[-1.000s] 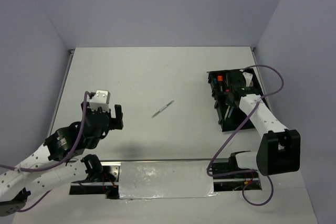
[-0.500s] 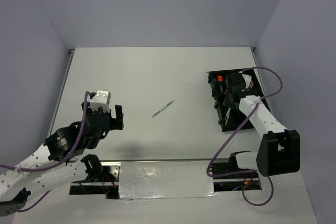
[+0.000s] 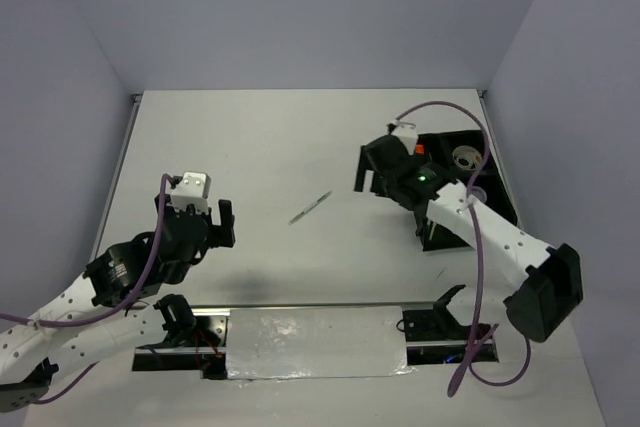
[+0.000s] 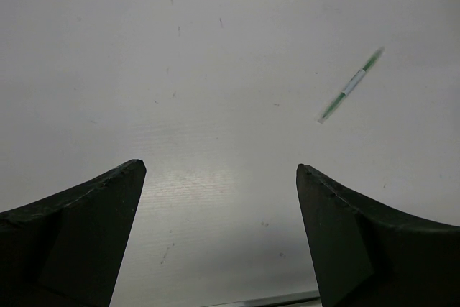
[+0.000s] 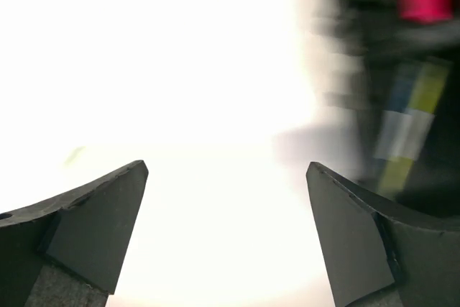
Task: Sort the stationery into containers
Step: Pick up the pen from the center of the board.
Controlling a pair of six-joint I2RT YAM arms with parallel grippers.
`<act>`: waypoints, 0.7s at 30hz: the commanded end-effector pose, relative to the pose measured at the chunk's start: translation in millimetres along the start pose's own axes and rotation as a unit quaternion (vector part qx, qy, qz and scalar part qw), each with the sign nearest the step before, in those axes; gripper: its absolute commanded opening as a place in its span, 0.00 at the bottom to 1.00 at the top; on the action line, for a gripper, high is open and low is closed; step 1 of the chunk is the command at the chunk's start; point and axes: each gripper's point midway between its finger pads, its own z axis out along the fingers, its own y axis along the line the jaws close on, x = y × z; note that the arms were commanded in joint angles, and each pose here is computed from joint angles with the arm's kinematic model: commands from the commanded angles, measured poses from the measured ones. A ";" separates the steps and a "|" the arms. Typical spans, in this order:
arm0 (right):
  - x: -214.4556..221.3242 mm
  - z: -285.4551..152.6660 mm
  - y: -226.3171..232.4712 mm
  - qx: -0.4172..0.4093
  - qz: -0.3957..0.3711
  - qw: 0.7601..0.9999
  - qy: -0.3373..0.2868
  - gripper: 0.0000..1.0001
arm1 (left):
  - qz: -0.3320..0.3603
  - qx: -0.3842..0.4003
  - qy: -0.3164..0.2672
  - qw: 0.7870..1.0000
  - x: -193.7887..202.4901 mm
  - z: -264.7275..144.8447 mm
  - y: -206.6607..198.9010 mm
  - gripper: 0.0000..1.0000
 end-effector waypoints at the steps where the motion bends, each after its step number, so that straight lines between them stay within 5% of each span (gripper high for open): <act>1: 0.3 9.9 39.5 0.048 0.026 0.998 -0.016 1.00 | -0.017 -0.007 -0.026 0.999 -14.0 -2.8 3.5 0.99; 11: 37.7 78.4 158.9 0.118 0.064 0.988 0.072 0.99 | -0.028 -0.015 -0.032 0.999 -15.6 -5.3 9.9 0.99; 18: 72.0 105.1 177.9 0.098 0.116 0.984 0.095 0.75 | -0.024 -0.006 -0.031 0.999 -15.9 -5.0 6.3 0.99; 21: 85.3 107.5 174.0 0.110 0.116 0.982 0.102 0.73 | -0.021 -0.004 -0.029 0.999 -14.8 -4.1 5.1 0.99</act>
